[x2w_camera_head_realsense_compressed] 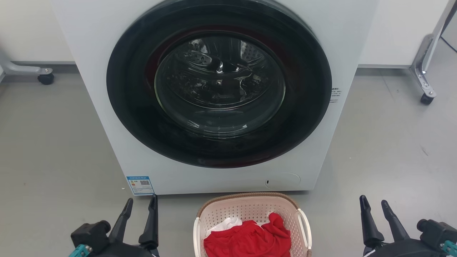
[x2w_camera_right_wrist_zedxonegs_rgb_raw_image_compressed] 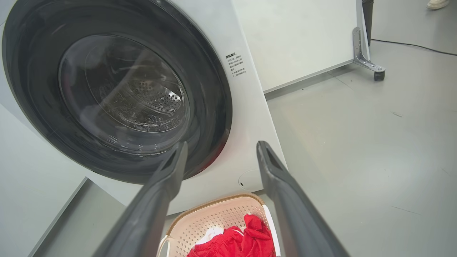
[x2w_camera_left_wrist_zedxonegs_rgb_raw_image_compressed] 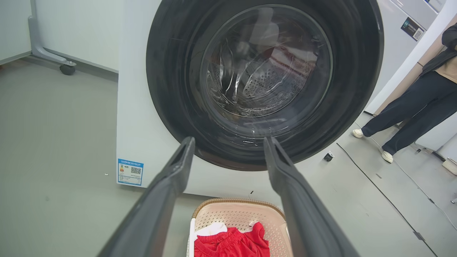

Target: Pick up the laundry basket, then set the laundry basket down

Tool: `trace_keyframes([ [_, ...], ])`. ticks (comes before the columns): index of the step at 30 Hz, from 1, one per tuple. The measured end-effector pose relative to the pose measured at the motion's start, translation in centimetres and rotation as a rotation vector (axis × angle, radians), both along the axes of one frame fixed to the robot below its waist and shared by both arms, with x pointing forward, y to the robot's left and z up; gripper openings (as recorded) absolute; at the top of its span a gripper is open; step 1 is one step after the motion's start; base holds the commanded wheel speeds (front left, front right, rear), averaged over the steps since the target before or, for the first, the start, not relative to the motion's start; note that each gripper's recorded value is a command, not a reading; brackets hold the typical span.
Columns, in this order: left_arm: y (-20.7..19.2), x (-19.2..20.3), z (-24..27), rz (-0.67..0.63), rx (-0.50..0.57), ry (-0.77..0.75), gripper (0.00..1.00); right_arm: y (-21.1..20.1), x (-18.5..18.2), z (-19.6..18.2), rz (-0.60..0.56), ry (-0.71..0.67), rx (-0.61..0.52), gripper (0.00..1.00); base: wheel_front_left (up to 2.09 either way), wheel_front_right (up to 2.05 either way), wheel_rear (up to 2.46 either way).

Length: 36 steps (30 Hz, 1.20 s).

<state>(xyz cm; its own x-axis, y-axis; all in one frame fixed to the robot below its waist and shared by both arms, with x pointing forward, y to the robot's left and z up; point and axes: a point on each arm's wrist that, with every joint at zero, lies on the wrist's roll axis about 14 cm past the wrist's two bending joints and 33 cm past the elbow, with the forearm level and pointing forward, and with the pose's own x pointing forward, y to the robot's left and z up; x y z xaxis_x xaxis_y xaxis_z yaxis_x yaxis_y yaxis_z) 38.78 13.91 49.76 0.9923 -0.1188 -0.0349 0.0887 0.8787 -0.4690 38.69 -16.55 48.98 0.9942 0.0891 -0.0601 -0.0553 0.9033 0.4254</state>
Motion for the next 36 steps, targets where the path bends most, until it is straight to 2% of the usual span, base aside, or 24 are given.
trace_keyframes([
  [7, -0.6, -0.2, 0.1, -0.018, 0.113, -0.033, 1.0, 0.6, -0.1, -0.1, 0.028, -0.022, -0.122, 1.0, 0.0, 0.0, 0.0],
  [24, -1.5, -0.5, -0.1, -0.034, 0.304, -0.092, 1.0, 0.9, -0.3, 0.2, 0.037, -0.09, -0.328, 1.0, 0.0, 0.0, 0.0],
  [36, -0.9, -0.5, -0.9, -0.005, 0.332, -0.068, 1.0, 0.3, -0.3, 0.1, 0.021, -0.09, -0.355, 1.0, 0.0, 0.0, 0.0],
])
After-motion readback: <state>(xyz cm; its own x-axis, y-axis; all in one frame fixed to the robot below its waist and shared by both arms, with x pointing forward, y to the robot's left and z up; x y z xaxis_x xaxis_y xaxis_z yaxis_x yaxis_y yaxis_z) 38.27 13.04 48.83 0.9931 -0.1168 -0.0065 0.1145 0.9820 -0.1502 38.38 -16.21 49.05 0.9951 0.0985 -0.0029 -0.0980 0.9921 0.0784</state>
